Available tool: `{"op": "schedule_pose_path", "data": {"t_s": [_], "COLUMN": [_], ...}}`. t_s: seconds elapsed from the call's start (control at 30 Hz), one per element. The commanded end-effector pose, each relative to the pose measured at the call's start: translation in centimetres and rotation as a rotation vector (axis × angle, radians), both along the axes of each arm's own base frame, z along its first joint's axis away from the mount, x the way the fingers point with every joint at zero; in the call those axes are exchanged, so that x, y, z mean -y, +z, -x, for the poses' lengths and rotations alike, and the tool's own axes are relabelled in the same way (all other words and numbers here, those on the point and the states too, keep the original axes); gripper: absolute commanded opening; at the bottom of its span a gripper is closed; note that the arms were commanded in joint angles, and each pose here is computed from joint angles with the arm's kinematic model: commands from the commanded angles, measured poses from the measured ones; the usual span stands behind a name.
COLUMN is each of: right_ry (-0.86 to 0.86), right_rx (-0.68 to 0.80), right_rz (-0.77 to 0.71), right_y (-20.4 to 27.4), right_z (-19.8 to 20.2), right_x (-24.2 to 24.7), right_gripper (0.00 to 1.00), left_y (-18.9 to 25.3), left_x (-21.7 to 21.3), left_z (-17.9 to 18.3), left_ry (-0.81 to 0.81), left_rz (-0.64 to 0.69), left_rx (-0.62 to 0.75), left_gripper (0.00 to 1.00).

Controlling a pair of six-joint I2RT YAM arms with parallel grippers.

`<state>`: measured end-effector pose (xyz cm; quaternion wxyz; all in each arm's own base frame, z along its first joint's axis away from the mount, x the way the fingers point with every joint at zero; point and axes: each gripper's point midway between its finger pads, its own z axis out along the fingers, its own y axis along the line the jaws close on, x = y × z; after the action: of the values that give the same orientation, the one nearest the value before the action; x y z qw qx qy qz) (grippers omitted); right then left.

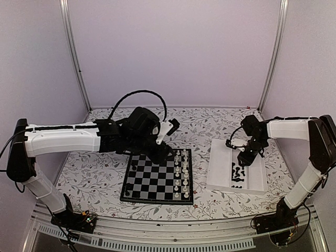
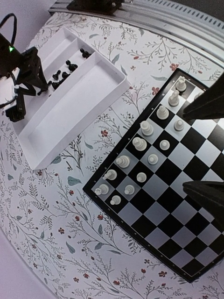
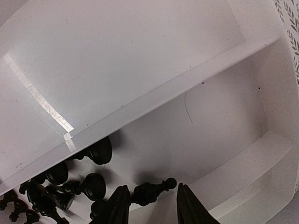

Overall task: Set up the chess pieces on the board
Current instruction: Pick up the chess piece from the storage box.

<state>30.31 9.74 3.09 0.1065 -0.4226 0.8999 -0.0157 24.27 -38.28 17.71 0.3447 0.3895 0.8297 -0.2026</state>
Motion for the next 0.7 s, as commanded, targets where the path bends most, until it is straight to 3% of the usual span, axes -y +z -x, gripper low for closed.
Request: {"op": "schedule_pose_path", "data": {"t_s": [0.0, 0.27, 0.67], "right_ry": [-0.022, -0.027, 0.048], "right_rx": [0.010, -0.041, -0.055], "right_rz": [0.053, 0.083, -0.014], "right_y": [-0.1, -1.4, -0.7], "right_z": [0.3, 1.2, 2.3], "right_x": [1.0, 1.5, -1.1], "right_gripper": [0.37, 0.33, 0.30], "left_y": [-0.3, -0.6, -1.0], "left_x": [0.6, 0.6, 0.6], "left_z": [0.1, 0.1, 0.0], "left_ry": [-0.010, -0.009, -0.009], "left_rz": [0.006, -0.002, -0.013], "left_rx": [0.009, 0.004, 0.002], "left_gripper": [0.47, 0.47, 0.47]}}
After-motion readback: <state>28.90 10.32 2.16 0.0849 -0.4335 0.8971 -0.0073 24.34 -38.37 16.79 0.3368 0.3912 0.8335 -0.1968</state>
